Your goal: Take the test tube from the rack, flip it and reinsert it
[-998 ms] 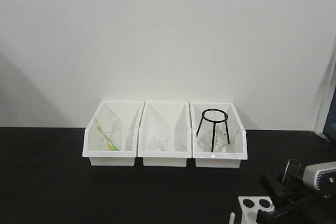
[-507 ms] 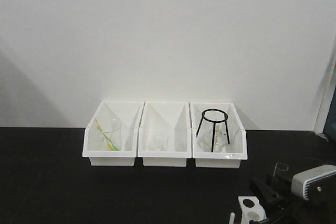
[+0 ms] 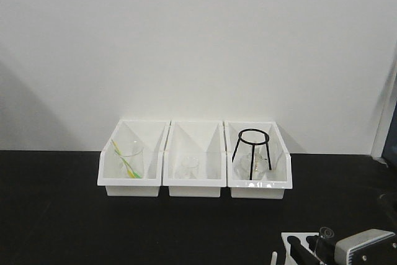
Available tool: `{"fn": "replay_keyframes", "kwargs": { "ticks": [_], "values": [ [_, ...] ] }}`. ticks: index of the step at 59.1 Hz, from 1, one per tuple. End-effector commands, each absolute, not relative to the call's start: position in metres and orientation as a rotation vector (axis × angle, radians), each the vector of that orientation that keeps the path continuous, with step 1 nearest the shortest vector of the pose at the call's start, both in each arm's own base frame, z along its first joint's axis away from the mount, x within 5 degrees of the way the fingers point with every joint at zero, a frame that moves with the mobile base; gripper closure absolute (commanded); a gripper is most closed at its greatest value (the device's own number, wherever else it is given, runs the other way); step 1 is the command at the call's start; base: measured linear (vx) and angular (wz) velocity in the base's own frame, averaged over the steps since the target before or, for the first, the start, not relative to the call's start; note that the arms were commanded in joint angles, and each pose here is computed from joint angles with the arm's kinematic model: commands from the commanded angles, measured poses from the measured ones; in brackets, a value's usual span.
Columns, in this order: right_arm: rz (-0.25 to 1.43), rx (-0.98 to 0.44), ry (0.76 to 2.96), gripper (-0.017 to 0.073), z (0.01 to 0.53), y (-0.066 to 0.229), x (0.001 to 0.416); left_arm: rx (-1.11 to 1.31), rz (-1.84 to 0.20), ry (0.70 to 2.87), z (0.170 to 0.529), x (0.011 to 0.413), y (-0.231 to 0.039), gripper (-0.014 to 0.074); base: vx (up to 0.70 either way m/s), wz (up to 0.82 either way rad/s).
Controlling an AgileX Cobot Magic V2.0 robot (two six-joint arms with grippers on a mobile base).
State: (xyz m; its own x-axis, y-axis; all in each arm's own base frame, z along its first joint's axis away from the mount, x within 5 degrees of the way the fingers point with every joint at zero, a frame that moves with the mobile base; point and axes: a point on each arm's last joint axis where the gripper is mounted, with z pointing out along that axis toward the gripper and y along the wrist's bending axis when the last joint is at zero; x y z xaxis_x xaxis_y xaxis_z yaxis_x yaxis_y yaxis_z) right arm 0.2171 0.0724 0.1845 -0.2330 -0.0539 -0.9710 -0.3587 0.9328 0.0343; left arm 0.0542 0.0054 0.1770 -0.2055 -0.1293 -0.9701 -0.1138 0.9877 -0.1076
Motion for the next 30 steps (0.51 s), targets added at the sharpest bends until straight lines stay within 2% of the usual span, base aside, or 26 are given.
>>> {"fn": "replay_keyframes", "kwargs": {
  "ticks": [1,8,15,30],
  "values": [
    [0.310,-0.306,1.682,0.0435,0.196,0.076,0.223,-0.163,-0.027,1.683,0.186,0.055,0.005,0.0600,0.00,0.00],
    [0.309,-0.309,1.726,0.0415,0.186,0.076,0.225,-0.163,-0.027,1.683,0.186,0.055,0.005,0.0600,0.00,0.00],
    [0.308,-0.311,1.742,0.0354,0.182,0.077,0.226,-0.163,-0.027,1.683,0.186,0.055,0.005,0.0600,0.00,0.00],
    [0.310,-0.309,1.719,0.0097,0.186,0.077,0.226,-0.163,-0.027,1.683,0.186,0.055,0.005,0.0600,0.00,0.00]
  ]
}}
